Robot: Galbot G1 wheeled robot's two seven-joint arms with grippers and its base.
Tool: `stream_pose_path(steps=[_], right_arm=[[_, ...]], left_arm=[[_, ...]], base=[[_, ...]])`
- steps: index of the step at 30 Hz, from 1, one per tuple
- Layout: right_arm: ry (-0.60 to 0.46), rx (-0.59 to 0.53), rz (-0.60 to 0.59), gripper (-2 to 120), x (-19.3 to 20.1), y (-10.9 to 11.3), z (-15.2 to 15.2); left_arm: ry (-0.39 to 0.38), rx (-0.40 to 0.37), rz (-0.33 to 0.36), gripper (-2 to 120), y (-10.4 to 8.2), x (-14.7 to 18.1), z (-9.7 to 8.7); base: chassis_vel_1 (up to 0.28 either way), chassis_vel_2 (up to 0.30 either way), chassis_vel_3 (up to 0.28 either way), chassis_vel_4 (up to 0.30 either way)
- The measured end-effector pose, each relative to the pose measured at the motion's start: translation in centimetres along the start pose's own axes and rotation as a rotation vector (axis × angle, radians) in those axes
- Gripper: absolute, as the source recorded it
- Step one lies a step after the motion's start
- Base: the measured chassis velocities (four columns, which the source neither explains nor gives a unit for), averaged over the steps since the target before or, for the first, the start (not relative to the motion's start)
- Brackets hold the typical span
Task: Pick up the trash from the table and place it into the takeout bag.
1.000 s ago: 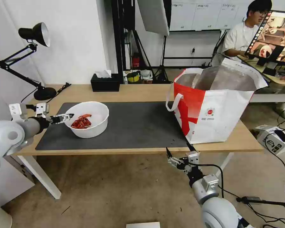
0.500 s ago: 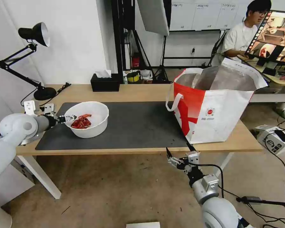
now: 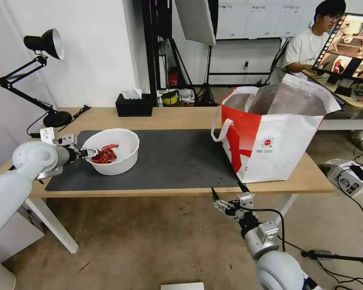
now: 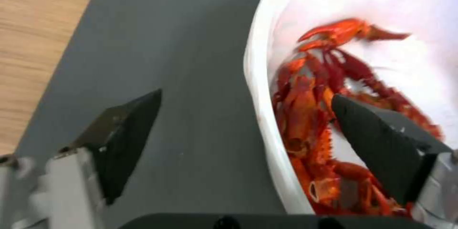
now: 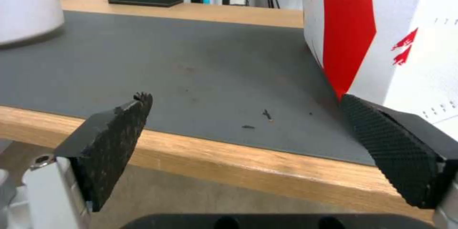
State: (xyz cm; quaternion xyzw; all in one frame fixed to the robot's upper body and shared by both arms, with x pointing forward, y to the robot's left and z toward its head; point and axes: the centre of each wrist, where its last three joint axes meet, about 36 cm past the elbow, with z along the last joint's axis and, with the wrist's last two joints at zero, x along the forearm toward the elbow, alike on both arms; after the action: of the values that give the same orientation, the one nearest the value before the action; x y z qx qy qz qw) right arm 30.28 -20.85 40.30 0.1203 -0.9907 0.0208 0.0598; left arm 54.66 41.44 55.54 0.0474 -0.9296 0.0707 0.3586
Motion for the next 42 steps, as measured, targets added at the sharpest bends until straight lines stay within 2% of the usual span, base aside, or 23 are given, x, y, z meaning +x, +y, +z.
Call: stream_pose_path(steps=[4,11,12,13,15,18,20,21,23,25,34,39,42], right_arm=[[0.0,0.0,0.0,100,0.0,0.0,0.0],[0.0,0.0,0.0,100,0.0,0.0,0.0],[0.0,0.0,0.0,100,0.0,0.0,0.0],[0.0,0.0,0.0,100,0.0,0.0,0.0],[0.0,0.0,0.0,100,0.0,0.0,0.0],[0.0,0.0,0.0,100,0.0,0.0,0.0],[0.0,0.0,0.0,100,0.0,0.0,0.0],[0.0,0.0,0.0,100,0.0,0.0,0.0],[0.0,0.0,0.0,100,0.0,0.0,0.0],[0.0,0.0,0.0,100,0.0,0.0,0.0],[0.0,0.0,0.0,100,0.0,0.0,0.0],[0.0,0.0,0.0,100,0.0,0.0,0.0],[0.0,0.0,0.0,100,0.0,0.0,0.0]], left_arm=[[0.004,-0.003,-0.006,81,0.0,0.0,0.1],[-0.024,-0.003,-0.015,51,-0.4,0.1,-0.1],[-0.024,-0.003,-0.015,51,-0.4,0.1,-0.1],[-0.029,-0.003,-0.014,43,-0.6,0.2,-0.1],[-0.032,-0.004,-0.014,40,-0.6,0.2,-0.1],[-0.048,-0.002,-0.013,23,-0.8,0.4,0.0],[-0.052,-0.002,-0.012,21,-0.8,0.5,0.1],[-0.056,-0.002,-0.012,14,-0.8,0.6,0.1],[-0.059,-0.002,-0.012,13,-0.8,0.6,0.1],[-0.063,-0.004,-0.01,1,-0.7,1.0,0.1],[-0.089,0.005,0.023,0,-0.4,1.9,0.1],[-0.163,0.036,0.075,0,-0.8,3.7,-1.4],[-0.216,0.012,0.13,0,-2.2,5.6,-2.5]], base=[[0.0,0.0,0.0,0.0],[0.0,0.0,0.0,0.0],[0.0,0.0,0.0,0.0],[0.0,0.0,0.0,0.0],[0.0,0.0,0.0,0.0],[0.0,0.0,0.0,0.0],[0.0,0.0,0.0,0.0],[0.0,0.0,0.0,0.0],[0.0,0.0,0.0,0.0],[0.0,0.0,0.0,0.0],[0.0,0.0,0.0,0.0],[0.0,0.0,0.0,0.0],[0.0,0.0,0.0,0.0]])
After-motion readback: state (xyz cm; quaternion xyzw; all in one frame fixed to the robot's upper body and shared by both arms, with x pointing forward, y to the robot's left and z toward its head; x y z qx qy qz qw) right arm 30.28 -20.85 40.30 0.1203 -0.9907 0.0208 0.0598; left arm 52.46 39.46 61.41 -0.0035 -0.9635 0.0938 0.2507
